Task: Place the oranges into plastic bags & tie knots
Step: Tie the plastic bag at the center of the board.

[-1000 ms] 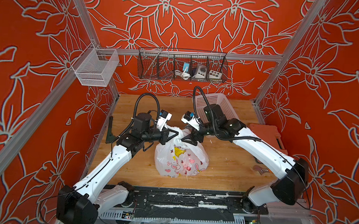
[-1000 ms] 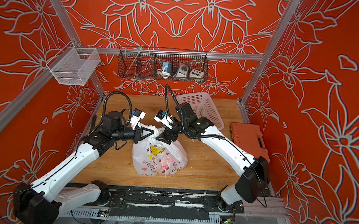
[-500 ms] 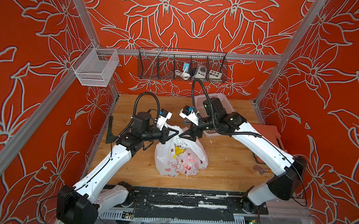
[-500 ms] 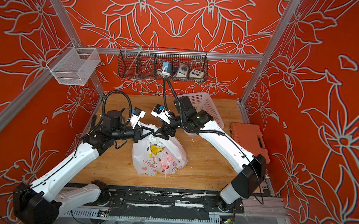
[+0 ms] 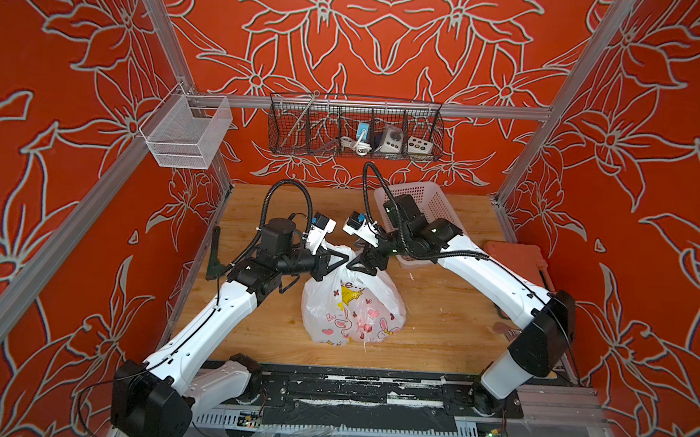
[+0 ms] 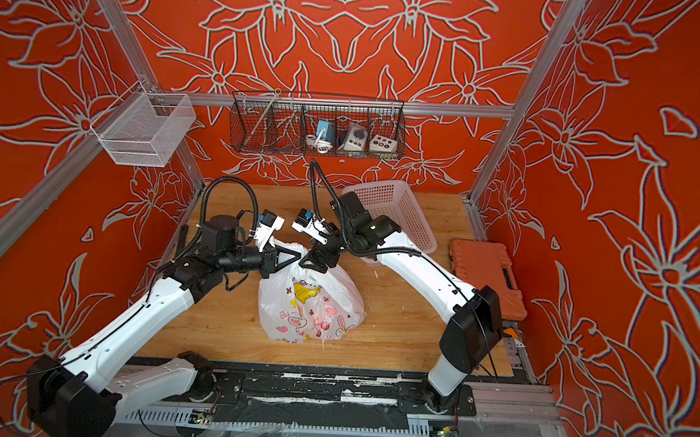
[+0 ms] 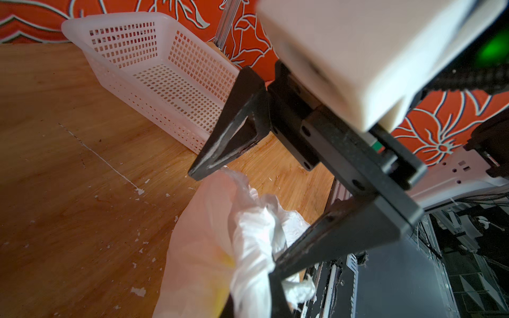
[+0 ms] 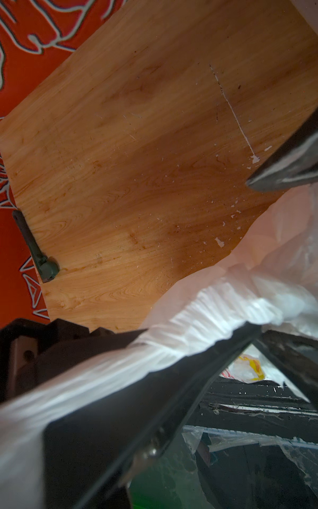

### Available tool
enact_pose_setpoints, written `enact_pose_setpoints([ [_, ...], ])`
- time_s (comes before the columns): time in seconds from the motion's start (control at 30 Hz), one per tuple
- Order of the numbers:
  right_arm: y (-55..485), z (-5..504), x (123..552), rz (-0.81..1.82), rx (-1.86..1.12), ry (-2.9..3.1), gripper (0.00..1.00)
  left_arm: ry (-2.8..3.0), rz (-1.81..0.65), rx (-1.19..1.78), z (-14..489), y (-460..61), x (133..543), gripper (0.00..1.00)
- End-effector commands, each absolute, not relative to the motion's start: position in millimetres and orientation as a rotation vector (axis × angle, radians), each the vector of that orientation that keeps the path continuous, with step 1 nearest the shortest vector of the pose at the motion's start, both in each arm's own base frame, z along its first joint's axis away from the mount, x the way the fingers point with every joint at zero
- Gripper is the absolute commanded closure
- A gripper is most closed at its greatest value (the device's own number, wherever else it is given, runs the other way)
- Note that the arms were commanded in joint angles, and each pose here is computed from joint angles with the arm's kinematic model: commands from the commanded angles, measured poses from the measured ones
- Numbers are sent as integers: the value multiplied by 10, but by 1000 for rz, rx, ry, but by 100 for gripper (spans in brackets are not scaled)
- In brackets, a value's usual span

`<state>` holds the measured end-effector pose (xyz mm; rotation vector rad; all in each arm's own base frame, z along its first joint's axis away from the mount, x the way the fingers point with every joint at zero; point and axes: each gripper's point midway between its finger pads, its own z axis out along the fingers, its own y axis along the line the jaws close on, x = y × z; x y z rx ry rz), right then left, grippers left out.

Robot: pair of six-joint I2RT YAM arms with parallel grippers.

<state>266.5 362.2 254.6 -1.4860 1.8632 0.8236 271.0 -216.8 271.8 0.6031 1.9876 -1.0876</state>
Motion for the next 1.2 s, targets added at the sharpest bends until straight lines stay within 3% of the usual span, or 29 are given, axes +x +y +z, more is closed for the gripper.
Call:
enact_pose_setpoints([
  [0.0,3694,2512,2693,826,-1510,1812,19,1935,-1100,655,2868,-2222,2687,100],
  [0.57,3645,2475,3157,521,-1380,1736,25,1943,-1096,667,2899,-2229,2687,100],
  [0.93,3994,2641,2814,741,-1395,1568,23,1944,-1108,650,2912,-2271,2695,100],
  [1.17,3776,2617,3171,489,-1222,1622,23,1942,-1102,645,2942,-2261,2689,100],
])
